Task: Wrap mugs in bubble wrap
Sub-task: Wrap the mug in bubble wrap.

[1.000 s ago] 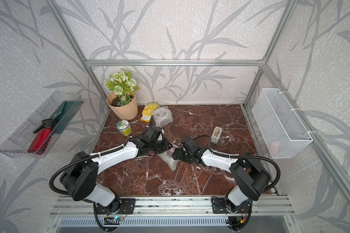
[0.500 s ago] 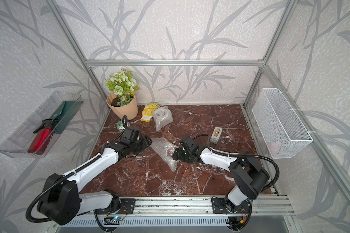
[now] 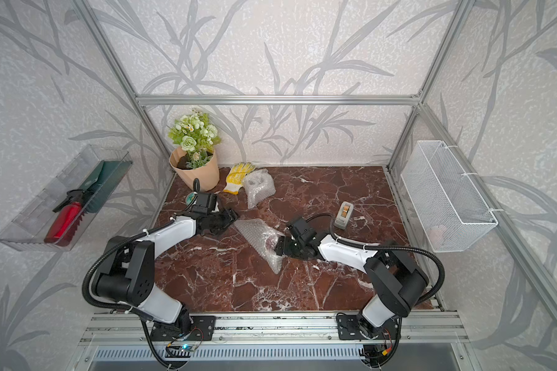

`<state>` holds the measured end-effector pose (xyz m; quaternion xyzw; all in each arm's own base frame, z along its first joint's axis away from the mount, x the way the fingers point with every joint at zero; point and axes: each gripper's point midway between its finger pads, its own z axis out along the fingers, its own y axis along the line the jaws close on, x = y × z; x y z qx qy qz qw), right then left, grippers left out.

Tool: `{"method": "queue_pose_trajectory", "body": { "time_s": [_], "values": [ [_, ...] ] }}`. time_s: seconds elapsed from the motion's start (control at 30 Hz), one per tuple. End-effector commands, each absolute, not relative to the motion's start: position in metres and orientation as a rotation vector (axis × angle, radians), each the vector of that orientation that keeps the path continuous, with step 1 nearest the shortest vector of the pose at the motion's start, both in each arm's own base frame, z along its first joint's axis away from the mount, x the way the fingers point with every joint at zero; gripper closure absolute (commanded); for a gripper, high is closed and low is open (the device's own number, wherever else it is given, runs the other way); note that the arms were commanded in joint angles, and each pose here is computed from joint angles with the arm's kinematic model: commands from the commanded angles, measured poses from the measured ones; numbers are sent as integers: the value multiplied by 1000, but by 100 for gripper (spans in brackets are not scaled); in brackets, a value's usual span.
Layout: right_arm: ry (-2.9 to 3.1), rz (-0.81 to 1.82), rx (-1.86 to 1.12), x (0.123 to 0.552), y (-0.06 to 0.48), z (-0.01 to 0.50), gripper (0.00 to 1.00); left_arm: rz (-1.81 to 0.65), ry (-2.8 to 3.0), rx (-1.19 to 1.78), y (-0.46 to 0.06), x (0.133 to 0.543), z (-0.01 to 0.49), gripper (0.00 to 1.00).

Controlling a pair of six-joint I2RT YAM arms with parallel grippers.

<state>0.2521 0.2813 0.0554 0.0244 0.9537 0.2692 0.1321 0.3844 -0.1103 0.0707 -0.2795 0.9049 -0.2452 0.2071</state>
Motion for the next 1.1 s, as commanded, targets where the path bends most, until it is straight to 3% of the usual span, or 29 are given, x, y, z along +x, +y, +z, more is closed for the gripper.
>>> {"method": "queue_pose_trajectory", "body": {
  "time_s": [0.0,0.37,0.53,0.77,1.07],
  "values": [
    [2868,634,57,239,264,35,21,-740,2507,-758,-119,401,74,24],
    [2852,641,42,244,268,45,21,-722,2595,-818,-121,396,40,42],
    [2851,639,41,245,269,46,21,-713,2594,-825,-119,393,41,69],
    [2856,632,33,246,270,49,20,-733,2566,-762,-121,394,62,98],
    [2878,601,3,249,272,51,20,-978,2383,-535,-148,398,129,100]
  ]
}}
